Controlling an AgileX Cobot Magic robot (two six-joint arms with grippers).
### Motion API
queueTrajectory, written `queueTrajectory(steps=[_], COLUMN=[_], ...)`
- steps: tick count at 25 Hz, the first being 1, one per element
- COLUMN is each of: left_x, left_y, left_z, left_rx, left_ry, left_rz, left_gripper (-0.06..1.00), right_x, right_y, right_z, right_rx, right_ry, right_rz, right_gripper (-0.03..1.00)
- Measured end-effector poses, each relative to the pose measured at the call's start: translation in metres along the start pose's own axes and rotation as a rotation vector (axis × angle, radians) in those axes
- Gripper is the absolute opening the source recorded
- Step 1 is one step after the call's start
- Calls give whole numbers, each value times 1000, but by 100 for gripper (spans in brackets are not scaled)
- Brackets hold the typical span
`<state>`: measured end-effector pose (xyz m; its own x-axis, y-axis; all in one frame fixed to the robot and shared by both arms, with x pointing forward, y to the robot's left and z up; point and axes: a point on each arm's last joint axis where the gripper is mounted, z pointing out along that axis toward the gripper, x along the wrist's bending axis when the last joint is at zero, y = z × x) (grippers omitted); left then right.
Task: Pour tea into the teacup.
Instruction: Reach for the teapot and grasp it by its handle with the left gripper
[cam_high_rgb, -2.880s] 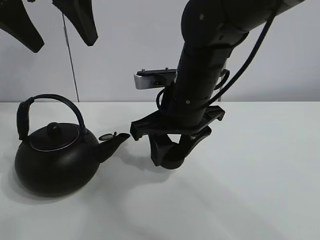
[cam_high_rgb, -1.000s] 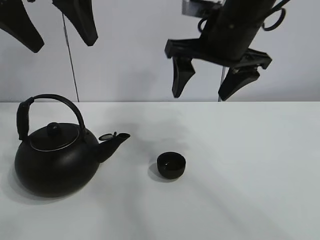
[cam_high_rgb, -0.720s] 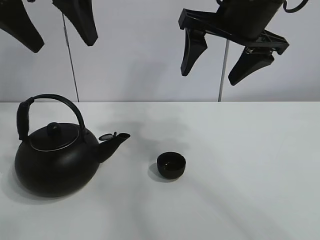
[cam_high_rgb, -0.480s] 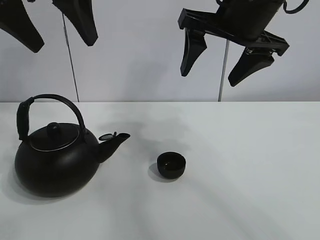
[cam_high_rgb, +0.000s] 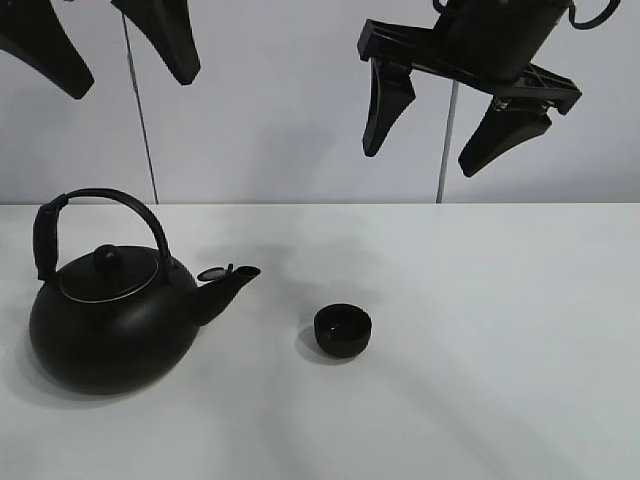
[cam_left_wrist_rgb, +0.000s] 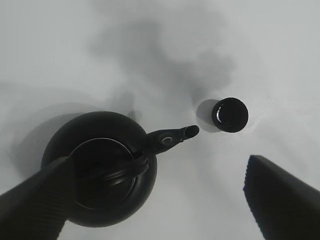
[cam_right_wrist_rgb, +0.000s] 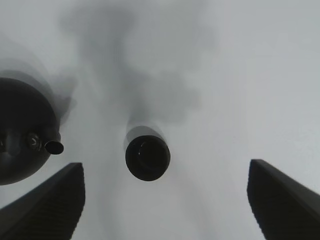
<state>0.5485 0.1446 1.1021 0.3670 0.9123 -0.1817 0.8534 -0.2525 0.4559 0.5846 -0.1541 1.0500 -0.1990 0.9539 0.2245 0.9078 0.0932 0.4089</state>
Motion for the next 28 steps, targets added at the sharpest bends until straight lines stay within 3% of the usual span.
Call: queueTrajectory(steps=[28], left_x=[0], left_y=[1], left_z=[0], left_rx=[-9], left_ry=[0], left_rz=[0], left_gripper=[66], right_x=[1], right_y=[0], right_z=[0], right_rx=[2], right_ry=[10], right_rz=[13], right_gripper=[61])
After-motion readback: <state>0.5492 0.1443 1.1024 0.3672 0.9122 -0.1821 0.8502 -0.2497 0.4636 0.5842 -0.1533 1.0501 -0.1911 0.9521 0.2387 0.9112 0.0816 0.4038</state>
